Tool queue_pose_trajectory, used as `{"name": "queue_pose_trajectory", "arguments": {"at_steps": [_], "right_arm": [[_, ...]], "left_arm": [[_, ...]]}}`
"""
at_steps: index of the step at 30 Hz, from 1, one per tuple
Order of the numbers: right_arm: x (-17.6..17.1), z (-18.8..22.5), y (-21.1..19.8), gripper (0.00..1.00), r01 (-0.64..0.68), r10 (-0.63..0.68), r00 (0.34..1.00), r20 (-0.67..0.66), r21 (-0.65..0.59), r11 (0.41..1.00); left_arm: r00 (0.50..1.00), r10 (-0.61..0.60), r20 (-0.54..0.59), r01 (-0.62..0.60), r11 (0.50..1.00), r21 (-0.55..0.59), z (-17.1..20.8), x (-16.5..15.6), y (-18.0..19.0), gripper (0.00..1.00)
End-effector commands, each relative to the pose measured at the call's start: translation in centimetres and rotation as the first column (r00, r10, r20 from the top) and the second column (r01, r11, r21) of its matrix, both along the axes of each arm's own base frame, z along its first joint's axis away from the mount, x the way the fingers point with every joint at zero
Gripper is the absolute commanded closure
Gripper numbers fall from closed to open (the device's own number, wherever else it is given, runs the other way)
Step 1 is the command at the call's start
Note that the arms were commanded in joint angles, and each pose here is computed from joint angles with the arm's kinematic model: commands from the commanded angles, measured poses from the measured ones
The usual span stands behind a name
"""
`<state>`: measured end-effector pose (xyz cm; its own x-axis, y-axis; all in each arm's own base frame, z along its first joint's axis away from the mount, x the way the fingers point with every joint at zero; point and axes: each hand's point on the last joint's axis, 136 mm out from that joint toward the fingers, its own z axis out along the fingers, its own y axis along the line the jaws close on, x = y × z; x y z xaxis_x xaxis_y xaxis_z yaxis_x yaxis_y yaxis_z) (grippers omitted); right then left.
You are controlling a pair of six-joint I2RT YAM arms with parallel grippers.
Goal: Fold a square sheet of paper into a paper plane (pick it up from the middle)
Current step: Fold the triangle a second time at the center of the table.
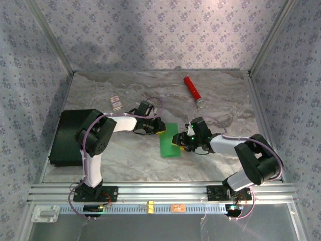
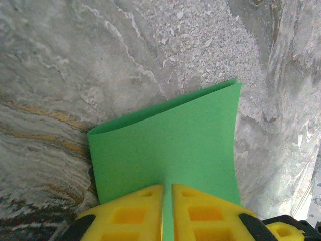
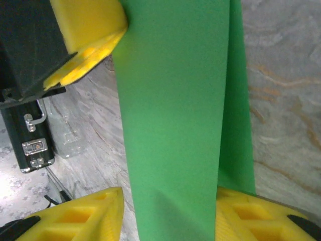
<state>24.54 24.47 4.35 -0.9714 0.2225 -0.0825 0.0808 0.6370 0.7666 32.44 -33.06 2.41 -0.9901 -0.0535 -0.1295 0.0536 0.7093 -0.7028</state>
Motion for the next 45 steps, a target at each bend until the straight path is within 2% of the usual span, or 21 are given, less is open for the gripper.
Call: {"name": "queue_pose_trajectory", "arguments": {"at_steps": [1, 15, 19, 22, 27, 36, 41, 45], "right_arm": [[1.0, 0.9, 0.8, 0.56, -0.014, 0.014, 1.000, 0.013, 0.062, 0.998], [1.9, -0.1, -0.3, 0.82, 0.001, -0.001, 1.000, -0.007, 0.058, 0.998], [2.2, -0.4, -0.7, 0.87, 0.024, -0.023, 1.000, -0.005, 0.027, 0.999], [2.5, -0.5, -1.0, 0.90, 0.047, -0.046, 0.999, -0.004, 0.006, 0.999], [3.3, -0.5, -1.6, 0.92, 0.116, -0.116, 0.993, 0.003, -0.005, 0.993], [4.0, -0.1, -2.4, 0.91, 0.236, -0.236, 0.972, -0.002, 0.030, 0.971], [3.7, 0.7, -1.6, 0.83, 0.170, -0.171, 0.985, 0.015, 0.051, 0.984], [3.4, 0.8, -1.4, 0.80, 0.115, -0.116, 0.993, 0.021, 0.042, 0.993]], "left_arm": [[0.999, -0.014, -0.051, 0.016, 0.999, 0.048, -1.5, -0.9, 0.7, 0.87], [0.999, -0.041, -0.016, 0.041, 0.999, 0.011, 0.9, -0.2, -0.5, 0.86], [0.998, -0.046, 0.035, 0.046, 0.999, 0.001, 3.0, 0.2, -0.9, 0.79], [0.993, -0.046, 0.108, 0.044, 0.999, 0.025, 5.1, 0.3, -1.0, 0.66], [0.977, -0.051, 0.208, 0.040, 0.998, 0.056, 8.1, -0.3, -1.1, 0.52], [0.911, -0.068, 0.408, 0.034, 0.995, 0.090, 11.5, -3.5, 0.8, 0.44], [0.883, -0.054, 0.466, 0.034, 0.998, 0.049, 11.3, -5.3, 2.0, 0.43], [0.849, -0.110, 0.516, 0.097, 0.994, 0.053, 11.3, -7.2, 2.0, 0.42]]}}
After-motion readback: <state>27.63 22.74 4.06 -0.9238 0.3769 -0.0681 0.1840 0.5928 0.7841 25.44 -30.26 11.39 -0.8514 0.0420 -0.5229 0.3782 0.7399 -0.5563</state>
